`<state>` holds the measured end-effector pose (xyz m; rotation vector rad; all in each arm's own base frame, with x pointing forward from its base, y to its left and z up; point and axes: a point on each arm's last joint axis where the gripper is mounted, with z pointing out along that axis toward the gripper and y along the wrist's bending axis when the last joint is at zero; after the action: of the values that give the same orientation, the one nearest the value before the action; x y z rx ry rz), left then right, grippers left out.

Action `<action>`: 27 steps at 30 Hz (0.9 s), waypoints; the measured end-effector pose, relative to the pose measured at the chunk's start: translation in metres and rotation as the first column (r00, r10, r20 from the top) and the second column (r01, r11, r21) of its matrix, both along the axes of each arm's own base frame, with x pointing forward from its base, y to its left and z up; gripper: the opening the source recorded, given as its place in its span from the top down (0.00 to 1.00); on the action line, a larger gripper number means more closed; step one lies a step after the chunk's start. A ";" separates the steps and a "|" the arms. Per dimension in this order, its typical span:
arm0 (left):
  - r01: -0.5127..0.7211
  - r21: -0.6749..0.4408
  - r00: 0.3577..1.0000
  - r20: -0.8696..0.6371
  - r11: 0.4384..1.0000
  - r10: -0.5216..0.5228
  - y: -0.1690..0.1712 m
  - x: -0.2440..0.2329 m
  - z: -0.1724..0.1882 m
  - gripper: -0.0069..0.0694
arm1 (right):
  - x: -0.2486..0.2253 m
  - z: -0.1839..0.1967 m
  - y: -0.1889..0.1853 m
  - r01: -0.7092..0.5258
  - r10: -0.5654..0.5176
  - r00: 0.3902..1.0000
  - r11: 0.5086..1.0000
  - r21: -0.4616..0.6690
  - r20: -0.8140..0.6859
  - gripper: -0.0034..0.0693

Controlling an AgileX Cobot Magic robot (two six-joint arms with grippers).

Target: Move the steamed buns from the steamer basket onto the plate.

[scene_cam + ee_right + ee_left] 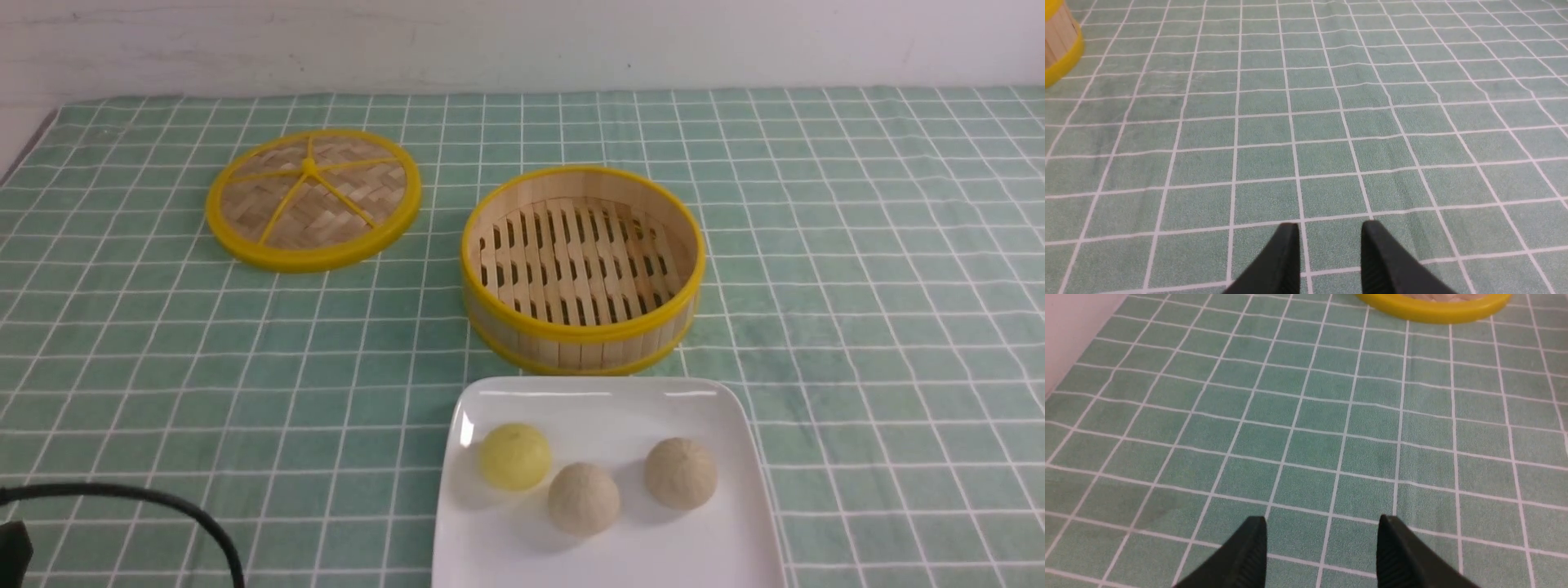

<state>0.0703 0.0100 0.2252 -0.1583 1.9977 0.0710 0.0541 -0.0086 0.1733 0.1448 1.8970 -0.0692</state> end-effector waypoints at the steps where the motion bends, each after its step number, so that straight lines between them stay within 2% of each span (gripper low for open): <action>1: -0.002 0.002 1.000 0.029 1.000 0.002 0.000 -0.005 -0.002 0.40 | 0.000 0.000 0.000 0.000 0.000 1.000 1.000 0.000 0.000 0.62; 13: -0.009 0.008 0.995 0.098 1.000 0.008 -0.001 -0.023 -0.009 0.40 | 0.000 0.000 0.000 0.000 0.000 1.000 1.000 0.000 0.000 0.62; 21: -0.023 0.060 0.990 0.138 0.998 0.015 0.000 -0.029 -0.009 0.40 | 0.000 0.000 0.000 0.000 0.000 1.000 1.000 0.000 0.000 0.62; 27: -0.020 0.047 0.990 0.140 0.999 0.013 0.000 -0.029 -0.009 0.40 | 0.000 0.000 0.000 0.000 0.000 1.000 1.000 0.000 0.000 0.62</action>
<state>0.0409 0.0098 0.2160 -0.1449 1.8540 0.1158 0.0541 -0.0086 0.1733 0.1445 1.8970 -0.0696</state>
